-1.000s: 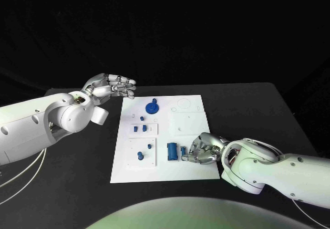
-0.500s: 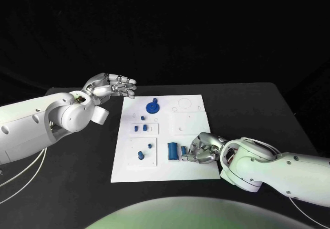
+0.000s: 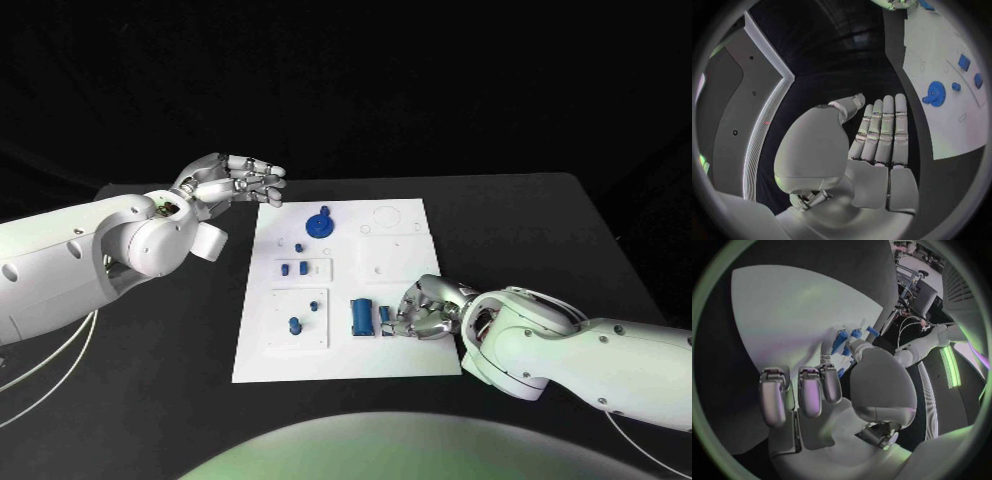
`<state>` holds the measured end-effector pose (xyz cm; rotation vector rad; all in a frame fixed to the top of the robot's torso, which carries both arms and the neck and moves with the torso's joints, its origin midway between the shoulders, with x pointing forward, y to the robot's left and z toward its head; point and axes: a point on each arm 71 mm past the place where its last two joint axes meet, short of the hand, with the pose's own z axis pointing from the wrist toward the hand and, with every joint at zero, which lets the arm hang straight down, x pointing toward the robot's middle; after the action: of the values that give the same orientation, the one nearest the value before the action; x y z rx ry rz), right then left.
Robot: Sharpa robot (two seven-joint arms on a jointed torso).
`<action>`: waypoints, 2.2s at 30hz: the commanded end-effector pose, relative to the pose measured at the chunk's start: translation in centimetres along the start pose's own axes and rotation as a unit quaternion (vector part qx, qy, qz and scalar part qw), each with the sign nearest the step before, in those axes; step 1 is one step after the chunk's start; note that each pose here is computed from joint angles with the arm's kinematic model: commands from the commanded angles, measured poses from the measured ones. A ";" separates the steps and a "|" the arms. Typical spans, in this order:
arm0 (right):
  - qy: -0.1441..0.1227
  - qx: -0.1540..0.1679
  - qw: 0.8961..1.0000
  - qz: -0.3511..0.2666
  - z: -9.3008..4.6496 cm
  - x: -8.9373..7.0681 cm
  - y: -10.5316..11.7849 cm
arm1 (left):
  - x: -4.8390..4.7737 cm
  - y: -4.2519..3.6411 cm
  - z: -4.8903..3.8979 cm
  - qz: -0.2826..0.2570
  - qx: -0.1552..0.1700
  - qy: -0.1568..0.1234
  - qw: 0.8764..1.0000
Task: Assemble the parts on the task board
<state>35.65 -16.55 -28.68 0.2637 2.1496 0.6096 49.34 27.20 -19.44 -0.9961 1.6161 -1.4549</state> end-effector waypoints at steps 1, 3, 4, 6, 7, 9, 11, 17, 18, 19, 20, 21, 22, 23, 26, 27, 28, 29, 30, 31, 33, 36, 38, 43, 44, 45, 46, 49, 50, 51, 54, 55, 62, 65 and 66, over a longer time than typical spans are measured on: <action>-0.004 -0.005 1.000 -0.005 0.1 0.0 0.2 | 0.21 -0.11 0.06 -0.003 0.004 0.007 1.000; -0.002 -0.007 1.000 -0.006 0.1 0.1 0.3 | 0.21 -0.11 0.06 -0.003 0.004 0.007 1.000; -0.001 -0.008 1.000 -0.007 0.1 0.1 0.3 | 0.21 -0.11 0.06 -0.003 0.004 0.007 1.000; 0.000 -0.009 1.000 -0.010 0.2 0.2 0.4 | 0.21 -0.11 0.07 -0.003 0.004 0.007 1.000; 0.000 -0.010 1.000 -0.012 0.2 0.2 0.4 | 0.22 -0.11 0.07 -0.004 0.004 0.007 1.000; -0.001 -0.011 1.000 -0.016 0.3 0.2 0.5 | 0.23 -0.11 0.08 -0.004 0.004 0.007 1.000; -0.002 -0.011 1.000 -0.019 0.3 0.2 0.4 | 0.22 -0.10 0.08 -0.003 0.004 0.007 1.000; -0.009 -0.013 1.000 -0.027 0.4 0.0 0.3 | 0.20 -0.10 0.07 -0.003 0.003 0.007 1.000; -0.010 -0.013 1.000 -0.026 0.4 0.0 0.3 | 0.19 -0.10 0.07 -0.003 0.003 0.007 1.000; -0.012 -0.014 0.999 -0.026 0.3 -0.1 0.3 | 0.19 -0.10 0.07 -0.003 0.003 0.007 1.000; -0.013 -0.015 0.999 -0.025 0.3 -0.1 0.3 | 0.19 -0.10 0.07 -0.003 0.003 0.007 1.000; -0.016 -0.017 0.999 -0.022 0.3 -0.1 0.4 | 0.18 -0.09 0.07 -0.003 0.003 0.007 1.000; -0.018 -0.018 1.000 -0.019 0.3 -0.1 0.4 | 0.18 -0.09 0.07 -0.003 0.003 0.007 1.000; -0.021 -0.020 0.999 -0.013 0.2 -0.2 0.4 | 0.18 -0.09 0.07 -0.003 0.003 0.007 1.000; -0.039 -0.035 0.999 0.011 0.0 -0.5 0.6 | 0.16 -0.09 0.07 -0.003 0.003 0.007 1.000; -0.046 -0.042 0.998 0.020 -0.2 -0.6 0.7 | 0.15 -0.08 0.07 -0.003 0.003 0.006 1.000; -0.053 -0.050 0.997 0.032 -0.3 -0.8 0.7 | 0.14 -0.08 0.07 -0.003 0.003 0.006 1.000; -0.059 -0.058 0.996 0.044 -0.4 -1.0 0.7 | 0.12 -0.07 0.07 -0.003 0.003 0.006 1.000; -0.064 -0.064 0.995 0.053 -0.5 -1.1 0.7 | 0.12 -0.07 0.06 -0.003 0.003 0.006 1.000; -0.071 -0.074 0.992 0.069 -0.6 -1.4 0.8 | 0.11 -0.06 0.06 -0.003 0.004 0.005 1.000; -0.083 -0.099 0.986 0.106 -0.8 -2.2 0.8 | 0.09 -0.04 0.05 -0.004 0.005 0.004 1.000; -0.094 -0.129 0.972 0.171 -0.7 -3.7 0.6 | 0.01 0.10 0.00 -0.007 0.008 -0.003 1.000; -0.103 -0.134 0.965 0.199 -0.3 -4.6 0.3 | -0.02 0.28 -0.04 -0.009 0.009 -0.009 1.000; -0.130 -0.129 0.938 0.294 0.7 -7.2 -0.9 | -0.04 1.01 -0.19 -0.018 0.018 -0.032 0.999; -0.137 -0.130 0.933 0.306 1.0 -7.8 -1.2 | -0.05 1.17 -0.24 -0.019 0.020 -0.038 0.999; -0.144 -0.129 0.929 0.316 1.3 -8.3 -1.4 | -0.08 1.26 -0.27 -0.020 0.023 -0.043 0.999; -0.152 -0.127 0.924 0.327 1.7 -9.0 -1.8 | -0.12 1.34 -0.29 -0.022 0.027 -0.050 0.998; -0.176 -0.120 0.909 0.358 2.7 -10.7 -2.8 | -0.20 1.47 -0.16 -0.027 0.037 -0.068 0.997; -0.185 -0.120 0.904 0.366 3.1 -11.3 -3.1 | -0.21 1.52 -0.04 -0.030 0.041 -0.074 0.996; -0.193 -0.120 0.900 0.372 3.5 -11.9 -3.4 | -0.23 1.59 0.10 -0.033 0.045 -0.081 0.995; -0.215 -0.129 0.891 0.378 5.0 -13.5 -4.3 | -0.35 2.05 0.71 -0.048 0.056 -0.105 0.992; -0.219 -0.132 0.890 0.378 5.4 -13.9 -4.5 | -0.40 2.21 0.97 -0.053 0.059 -0.112 0.991; -0.229 -0.154 0.895 0.350 8.3 -15.9 -5.4 | -0.49 3.12 2.92 -0.074 0.073 -0.143 0.984; -0.233 -0.157 0.895 0.347 9.1 -16.4 -5.7 | -0.42 3.32 3.63 -0.076 0.076 -0.151 0.983; -0.233 -0.158 0.894 0.348 9.3 -16.4 -5.7 | -0.40 3.40 3.86 -0.077 0.077 -0.154 0.982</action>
<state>53.03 -25.26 -25.05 0.9498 1.4250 1.0474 52.44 25.88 -23.39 -1.1857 1.2993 -1.4126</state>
